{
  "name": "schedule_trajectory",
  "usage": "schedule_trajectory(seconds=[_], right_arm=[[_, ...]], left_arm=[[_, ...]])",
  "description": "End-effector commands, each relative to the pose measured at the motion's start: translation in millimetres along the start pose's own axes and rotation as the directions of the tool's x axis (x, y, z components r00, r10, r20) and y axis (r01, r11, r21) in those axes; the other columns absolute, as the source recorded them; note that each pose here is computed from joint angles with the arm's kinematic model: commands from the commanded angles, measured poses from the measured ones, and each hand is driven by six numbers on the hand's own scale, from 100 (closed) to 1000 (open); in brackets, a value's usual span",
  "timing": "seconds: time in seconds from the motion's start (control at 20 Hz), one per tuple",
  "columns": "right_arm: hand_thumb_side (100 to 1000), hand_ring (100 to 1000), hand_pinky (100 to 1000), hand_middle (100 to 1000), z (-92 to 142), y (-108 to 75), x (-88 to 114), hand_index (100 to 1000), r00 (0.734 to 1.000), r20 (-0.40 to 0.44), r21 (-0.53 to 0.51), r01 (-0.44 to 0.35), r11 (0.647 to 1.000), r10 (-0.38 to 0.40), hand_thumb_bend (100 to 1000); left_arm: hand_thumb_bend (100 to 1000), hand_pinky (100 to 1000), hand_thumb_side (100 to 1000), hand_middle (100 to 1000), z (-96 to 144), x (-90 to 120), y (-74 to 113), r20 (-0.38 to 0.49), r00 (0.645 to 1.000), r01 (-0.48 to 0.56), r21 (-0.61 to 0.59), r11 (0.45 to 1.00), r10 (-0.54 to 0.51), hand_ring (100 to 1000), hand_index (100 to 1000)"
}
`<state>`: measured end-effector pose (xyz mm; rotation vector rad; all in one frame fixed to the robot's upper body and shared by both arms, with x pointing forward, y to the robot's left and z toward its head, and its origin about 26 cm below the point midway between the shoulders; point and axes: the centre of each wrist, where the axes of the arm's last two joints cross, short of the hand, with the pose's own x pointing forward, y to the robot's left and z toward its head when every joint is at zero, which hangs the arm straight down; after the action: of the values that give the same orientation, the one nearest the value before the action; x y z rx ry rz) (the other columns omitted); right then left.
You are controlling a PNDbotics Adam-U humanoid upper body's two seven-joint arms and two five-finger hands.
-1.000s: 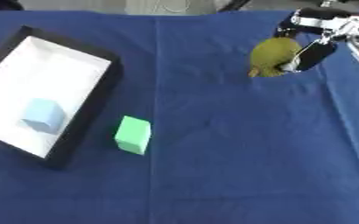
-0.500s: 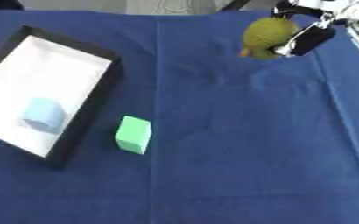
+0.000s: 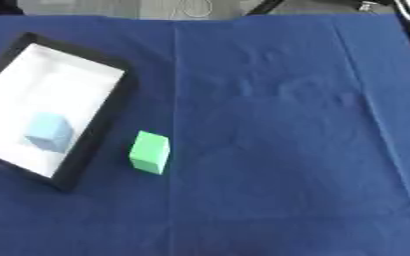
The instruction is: Pick up objects on the table and place them in the box.
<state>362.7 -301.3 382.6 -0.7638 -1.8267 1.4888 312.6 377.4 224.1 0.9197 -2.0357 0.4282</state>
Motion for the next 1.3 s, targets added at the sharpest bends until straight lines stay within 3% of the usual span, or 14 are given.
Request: schedule_trajectory(seconds=[0.05, 0.65, 1.0, 1.3], right_arm=[[100, 649, 823, 390, -19.1, -8.1, 13.5, 560, 0.999, 0.039, -0.007, -0.010, 1.000, 0.011, 229], [100, 646, 825, 391, -120.2, -14.0, 86.9, 566, 0.969, 0.247, -0.002, 0.026, 1.000, -0.025, 210], [100, 641, 814, 396, -163.9, 22.5, 125.3, 564, 0.954, 0.297, 0.062, 0.014, 0.998, -0.032, 232], [100, 638, 803, 403, -183.2, 56.6, 130.9, 563, 0.968, 0.252, 0.108, -0.050, 0.993, 0.021, 257]], left_arm=[[561, 675, 589, 847, -8.1, 8.8, 6.0, 0.048, 0.999, 0.026, 0.000, 1.000, -0.026, 790, 873], [562, 676, 589, 847, -6.8, 4.6, 8.8, 0.037, 0.999, 0.028, 0.023, 0.999, -0.029, 789, 872], [563, 678, 587, 848, -9.6, 10.5, 7.5, 0.055, 0.998, 0.003, 0.039, 0.999, -0.005, 790, 870], [566, 681, 582, 848, -13.7, 16.4, 8.5, 0.078, 0.997, -0.010, 0.063, 0.998, 0.005, 791, 870]])
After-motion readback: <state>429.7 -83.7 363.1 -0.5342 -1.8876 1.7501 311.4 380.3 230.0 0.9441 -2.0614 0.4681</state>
